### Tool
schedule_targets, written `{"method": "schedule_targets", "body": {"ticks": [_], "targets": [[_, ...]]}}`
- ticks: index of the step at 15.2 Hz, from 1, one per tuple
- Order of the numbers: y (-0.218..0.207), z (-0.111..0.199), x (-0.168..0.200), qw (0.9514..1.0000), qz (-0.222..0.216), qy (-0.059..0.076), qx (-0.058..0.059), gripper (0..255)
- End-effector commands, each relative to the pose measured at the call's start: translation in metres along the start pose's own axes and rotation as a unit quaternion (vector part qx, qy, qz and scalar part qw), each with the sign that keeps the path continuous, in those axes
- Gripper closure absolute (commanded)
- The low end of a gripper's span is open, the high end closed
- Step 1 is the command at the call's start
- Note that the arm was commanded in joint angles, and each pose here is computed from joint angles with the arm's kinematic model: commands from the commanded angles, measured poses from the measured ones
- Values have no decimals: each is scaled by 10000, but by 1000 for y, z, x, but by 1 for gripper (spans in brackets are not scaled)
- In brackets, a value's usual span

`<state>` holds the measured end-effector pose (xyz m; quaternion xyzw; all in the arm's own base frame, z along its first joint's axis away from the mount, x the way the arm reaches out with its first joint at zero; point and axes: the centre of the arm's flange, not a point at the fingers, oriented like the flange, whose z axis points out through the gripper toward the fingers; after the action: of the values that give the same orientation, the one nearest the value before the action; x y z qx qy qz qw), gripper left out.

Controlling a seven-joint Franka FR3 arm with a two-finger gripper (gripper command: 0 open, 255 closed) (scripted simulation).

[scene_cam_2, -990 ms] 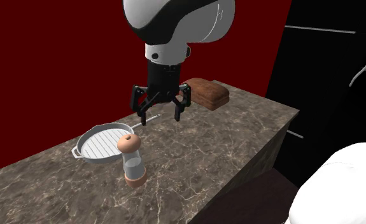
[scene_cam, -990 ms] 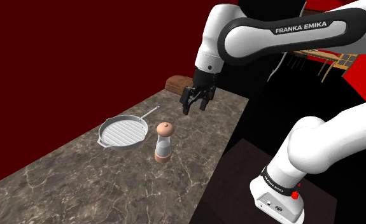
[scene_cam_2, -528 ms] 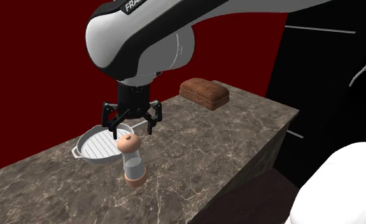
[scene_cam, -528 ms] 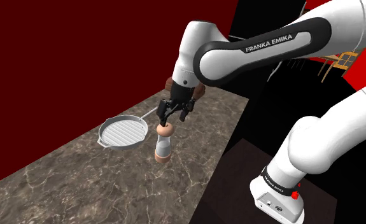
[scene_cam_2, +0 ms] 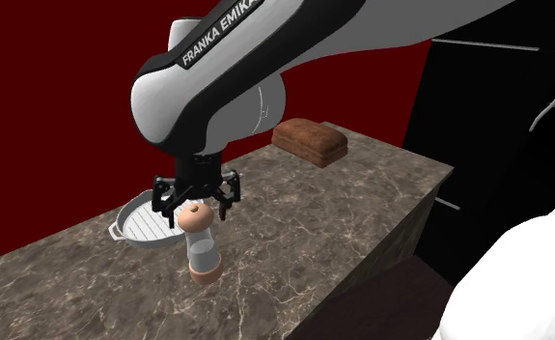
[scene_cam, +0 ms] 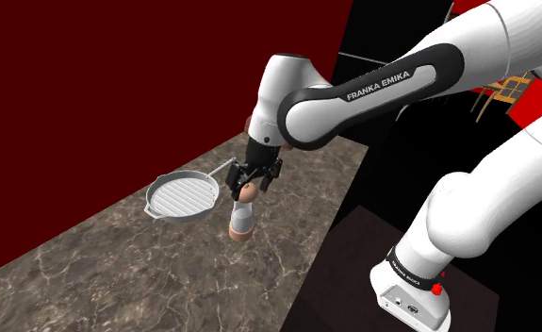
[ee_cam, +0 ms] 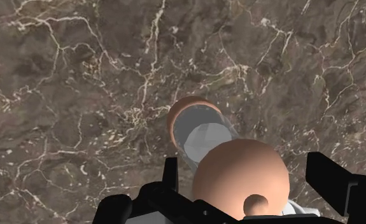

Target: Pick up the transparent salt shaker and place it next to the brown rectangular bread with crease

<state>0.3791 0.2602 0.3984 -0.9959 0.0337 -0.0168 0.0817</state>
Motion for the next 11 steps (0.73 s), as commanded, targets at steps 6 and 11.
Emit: {"method": "schedule_targets", "body": {"ticks": [6, 11], "targets": [[0, 5, 0, 10000, 0, 2, 2, 0], [0, 4, 0, 10000, 0, 2, 2, 255]]}}
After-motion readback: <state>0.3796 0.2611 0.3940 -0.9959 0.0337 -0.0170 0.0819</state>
